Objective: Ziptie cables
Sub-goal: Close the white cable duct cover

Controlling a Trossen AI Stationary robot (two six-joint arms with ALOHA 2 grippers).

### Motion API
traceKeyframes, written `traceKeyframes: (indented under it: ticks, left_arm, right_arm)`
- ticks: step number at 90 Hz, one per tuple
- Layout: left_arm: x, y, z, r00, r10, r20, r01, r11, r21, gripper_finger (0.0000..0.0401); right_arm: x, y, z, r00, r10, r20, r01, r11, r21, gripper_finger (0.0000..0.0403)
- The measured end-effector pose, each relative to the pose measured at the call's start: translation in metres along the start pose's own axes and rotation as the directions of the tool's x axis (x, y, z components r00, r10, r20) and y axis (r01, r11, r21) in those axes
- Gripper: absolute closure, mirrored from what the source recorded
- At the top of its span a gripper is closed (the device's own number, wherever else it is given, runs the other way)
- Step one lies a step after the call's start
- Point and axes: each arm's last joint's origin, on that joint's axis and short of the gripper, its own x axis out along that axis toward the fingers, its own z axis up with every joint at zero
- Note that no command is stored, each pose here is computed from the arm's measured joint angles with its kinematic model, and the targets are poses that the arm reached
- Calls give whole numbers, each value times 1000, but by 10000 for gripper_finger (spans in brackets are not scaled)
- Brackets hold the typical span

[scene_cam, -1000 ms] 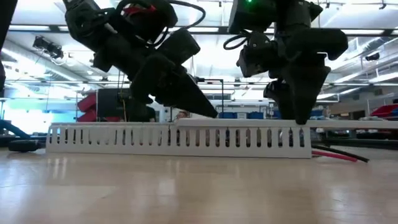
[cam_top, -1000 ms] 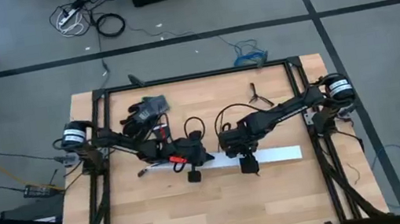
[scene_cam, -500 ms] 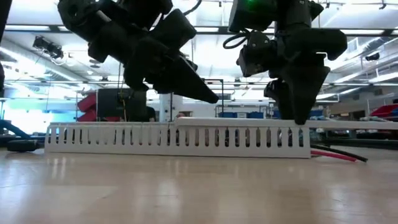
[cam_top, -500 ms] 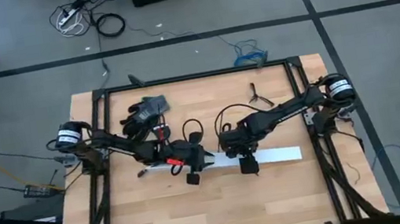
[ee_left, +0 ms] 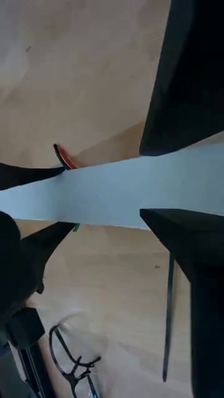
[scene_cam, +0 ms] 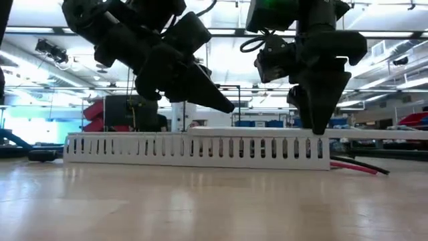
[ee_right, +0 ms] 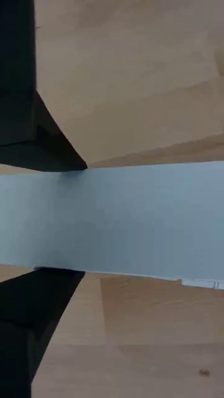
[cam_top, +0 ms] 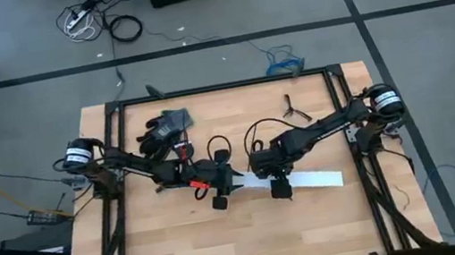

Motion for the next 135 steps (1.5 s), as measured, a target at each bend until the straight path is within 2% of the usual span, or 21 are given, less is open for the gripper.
traceKeyframes:
  ticks: [9,16,30,44,60,71,93,103,114,135]
  left_arm:
    - [0,0,0,1000,11,-2,-11,1000,0,259]
    - [0,2,-1,998,61,-17,-62,998,-2,259]
    - [-4,7,-6,987,117,-106,-122,992,-38,259]
    - [-20,14,-4,977,115,-180,-124,991,-41,259]
    - [-41,21,11,978,145,-152,-153,987,-39,259]
    - [-45,33,0,952,186,-242,-201,979,-39,262]
    - [-32,40,-32,943,117,-312,-155,983,-99,294]
    - [-24,38,-37,951,77,-300,-116,987,-114,305]
    - [-17,38,-40,956,79,-282,-115,987,-114,312]
    - [-7,34,-46,965,0,-263,-39,989,-144,314]
  right_arm:
    - [0,2,-1,1000,-10,4,10,1000,-8,186]
    - [0,3,-1,1000,-12,5,13,1000,-13,186]
    - [0,4,-1,1000,-11,6,12,1000,-16,186]
    - [0,4,-1,1000,-10,4,10,1000,-19,183]
    - [0,4,-1,1000,-8,4,8,1000,-26,186]
    - [0,4,-1,1000,-7,3,7,1000,-27,186]
    - [0,4,-1,1000,-5,1,6,1000,-27,184]
    - [0,4,-2,1000,-3,-1,3,1000,-21,184]
    - [0,4,-2,1000,4,-8,-4,1000,-20,185]
    - [0,2,-2,1000,18,-15,-17,1000,5,186]
